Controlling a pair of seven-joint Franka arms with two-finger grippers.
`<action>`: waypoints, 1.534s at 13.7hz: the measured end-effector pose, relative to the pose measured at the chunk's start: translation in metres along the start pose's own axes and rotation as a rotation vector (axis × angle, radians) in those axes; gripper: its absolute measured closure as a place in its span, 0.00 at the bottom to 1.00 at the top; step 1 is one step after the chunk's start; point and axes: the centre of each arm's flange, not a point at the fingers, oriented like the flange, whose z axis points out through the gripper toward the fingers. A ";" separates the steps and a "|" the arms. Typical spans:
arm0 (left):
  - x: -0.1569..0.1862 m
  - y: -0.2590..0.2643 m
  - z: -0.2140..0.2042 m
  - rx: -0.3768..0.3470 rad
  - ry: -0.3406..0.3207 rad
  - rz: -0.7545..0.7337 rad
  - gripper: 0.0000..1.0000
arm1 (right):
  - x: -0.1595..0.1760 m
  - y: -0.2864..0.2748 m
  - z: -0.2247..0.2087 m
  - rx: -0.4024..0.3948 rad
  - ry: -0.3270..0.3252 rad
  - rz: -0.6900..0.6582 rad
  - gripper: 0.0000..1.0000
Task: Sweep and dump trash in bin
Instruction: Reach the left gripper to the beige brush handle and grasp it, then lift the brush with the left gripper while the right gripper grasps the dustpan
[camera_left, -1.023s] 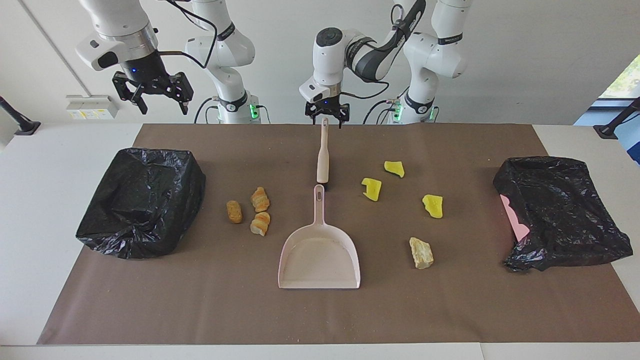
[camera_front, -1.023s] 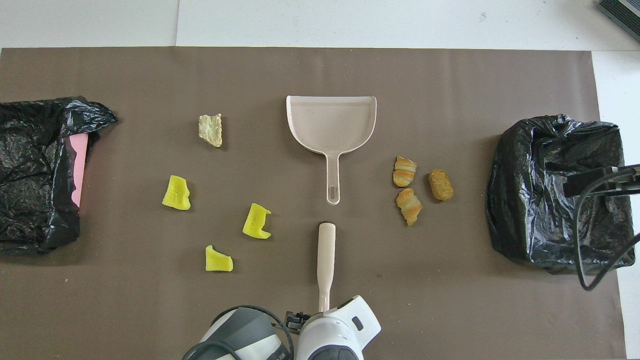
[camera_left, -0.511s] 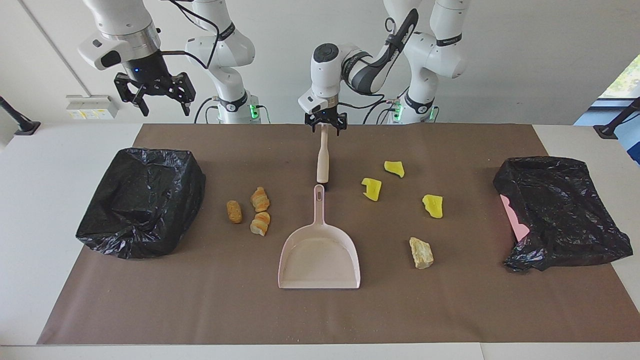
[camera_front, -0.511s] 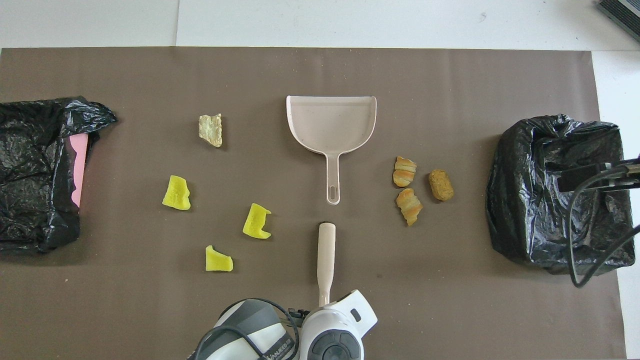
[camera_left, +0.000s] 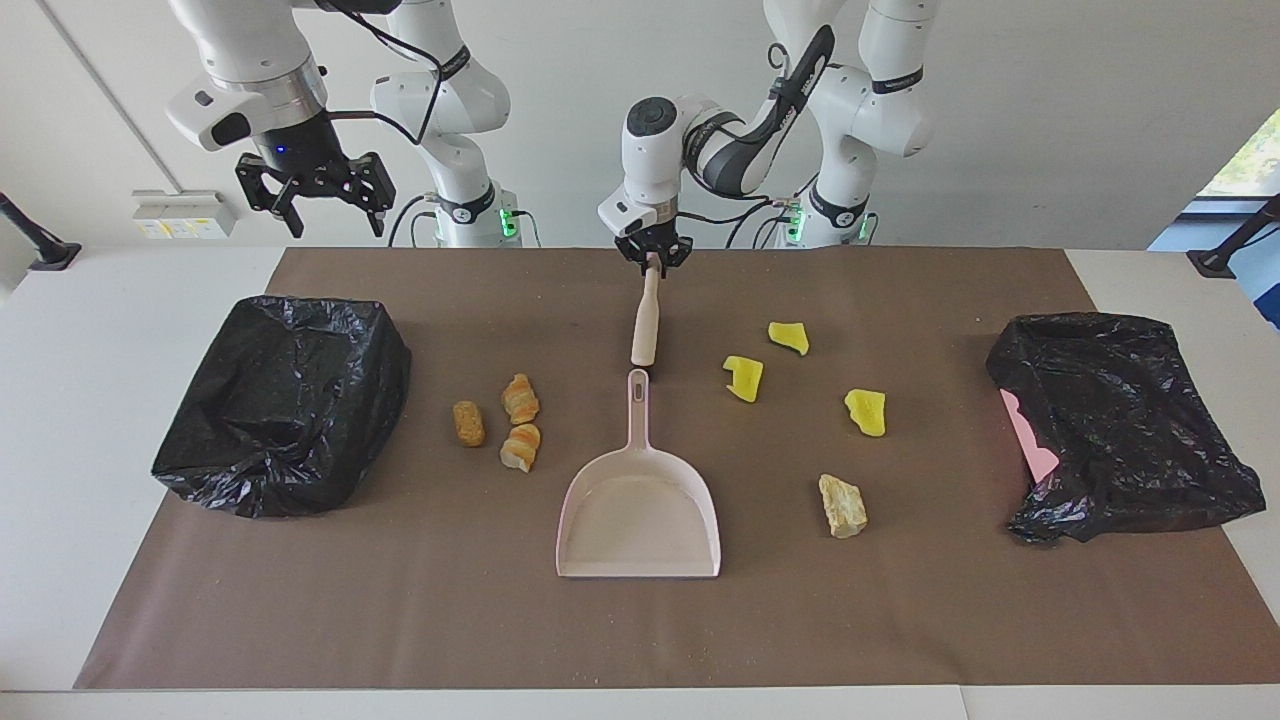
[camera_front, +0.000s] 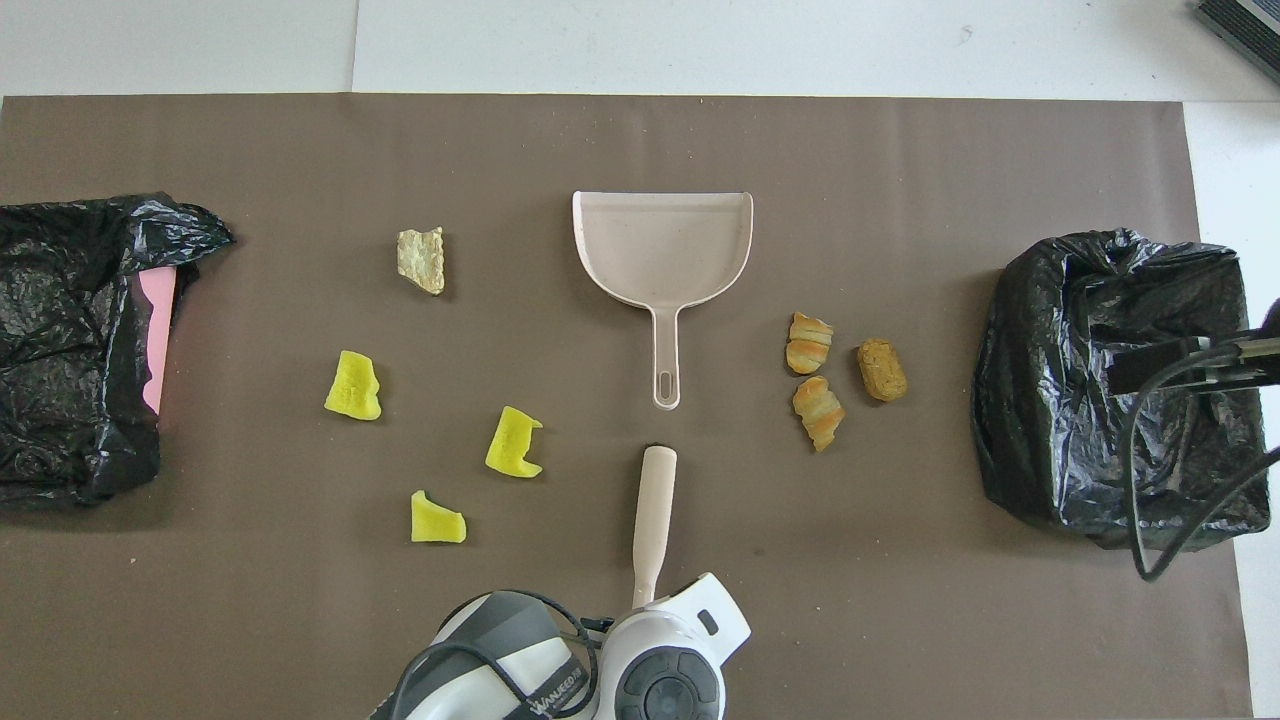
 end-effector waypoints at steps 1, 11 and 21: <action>0.001 0.000 -0.001 -0.001 0.001 -0.003 0.74 | 0.000 0.000 0.000 0.000 -0.001 0.000 0.00; 0.055 -0.088 -0.016 0.058 -0.119 -0.077 0.74 | -0.002 -0.001 0.008 0.005 -0.019 -0.002 0.00; 0.118 -0.239 -0.036 0.029 -0.140 -0.123 0.74 | 0.001 -0.016 0.024 0.056 -0.008 -0.020 0.00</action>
